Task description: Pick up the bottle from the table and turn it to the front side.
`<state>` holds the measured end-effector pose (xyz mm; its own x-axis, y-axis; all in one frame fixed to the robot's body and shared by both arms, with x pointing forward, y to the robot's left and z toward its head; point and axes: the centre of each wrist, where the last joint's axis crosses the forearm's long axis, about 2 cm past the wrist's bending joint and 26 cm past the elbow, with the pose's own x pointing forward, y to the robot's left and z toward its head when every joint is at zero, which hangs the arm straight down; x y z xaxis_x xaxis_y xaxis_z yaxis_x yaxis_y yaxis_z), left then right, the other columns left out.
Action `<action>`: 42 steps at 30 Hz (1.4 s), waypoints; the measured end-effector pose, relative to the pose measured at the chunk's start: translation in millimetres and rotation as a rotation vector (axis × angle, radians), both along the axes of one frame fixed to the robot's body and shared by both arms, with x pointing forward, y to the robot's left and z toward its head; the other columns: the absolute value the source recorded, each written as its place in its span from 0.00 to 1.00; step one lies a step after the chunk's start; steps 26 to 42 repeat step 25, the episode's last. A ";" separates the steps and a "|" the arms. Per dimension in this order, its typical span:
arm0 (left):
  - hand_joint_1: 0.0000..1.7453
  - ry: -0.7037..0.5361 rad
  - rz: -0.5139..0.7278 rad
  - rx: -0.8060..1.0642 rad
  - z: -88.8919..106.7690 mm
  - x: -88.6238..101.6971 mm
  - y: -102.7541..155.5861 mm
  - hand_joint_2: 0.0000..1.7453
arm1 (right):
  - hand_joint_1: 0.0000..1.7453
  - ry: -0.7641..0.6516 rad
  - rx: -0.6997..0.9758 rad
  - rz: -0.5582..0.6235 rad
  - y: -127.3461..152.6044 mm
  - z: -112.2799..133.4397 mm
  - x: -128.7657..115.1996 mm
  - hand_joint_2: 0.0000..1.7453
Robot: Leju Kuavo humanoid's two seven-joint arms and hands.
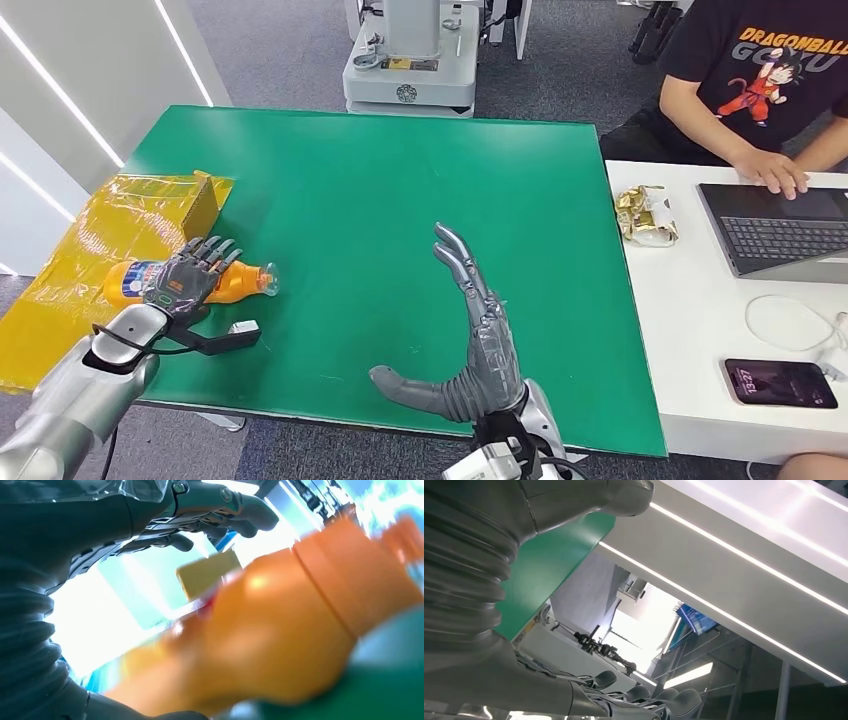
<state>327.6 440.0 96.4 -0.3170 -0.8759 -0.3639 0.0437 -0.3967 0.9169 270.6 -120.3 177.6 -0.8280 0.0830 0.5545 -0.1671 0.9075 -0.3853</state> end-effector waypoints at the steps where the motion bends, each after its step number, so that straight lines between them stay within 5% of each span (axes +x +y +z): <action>1: 0.00 -0.010 -0.011 -0.008 2.6 -0.5 -1.1 1.00 | 0.00 0.000 -0.002 -0.002 0.0 -0.1 -0.1 1.00; 13: 0.00 -0.185 -0.169 -0.298 51.2 -3.6 -22.1 1.00 | 0.00 -0.006 -0.052 -0.023 0.0 -6.3 -7.2 1.00; 18: 0.00 -0.190 -0.214 -0.839 60.9 1.1 -50.1 1.00 | 0.00 -0.001 -0.060 -0.030 -2.3 -9.9 -14.3 1.00; 25: 0.00 -0.163 -0.312 -1.483 33.1 -14.9 -118.3 1.00 | 0.00 -0.007 -0.066 -0.041 -5.6 -9.6 -21.6 1.00; 42: 0.00 -0.163 -0.312 -1.483 33.1 -14.9 -118.3 1.00 | 0.00 -0.007 -0.066 -0.041 -5.6 -9.6 -21.6 1.00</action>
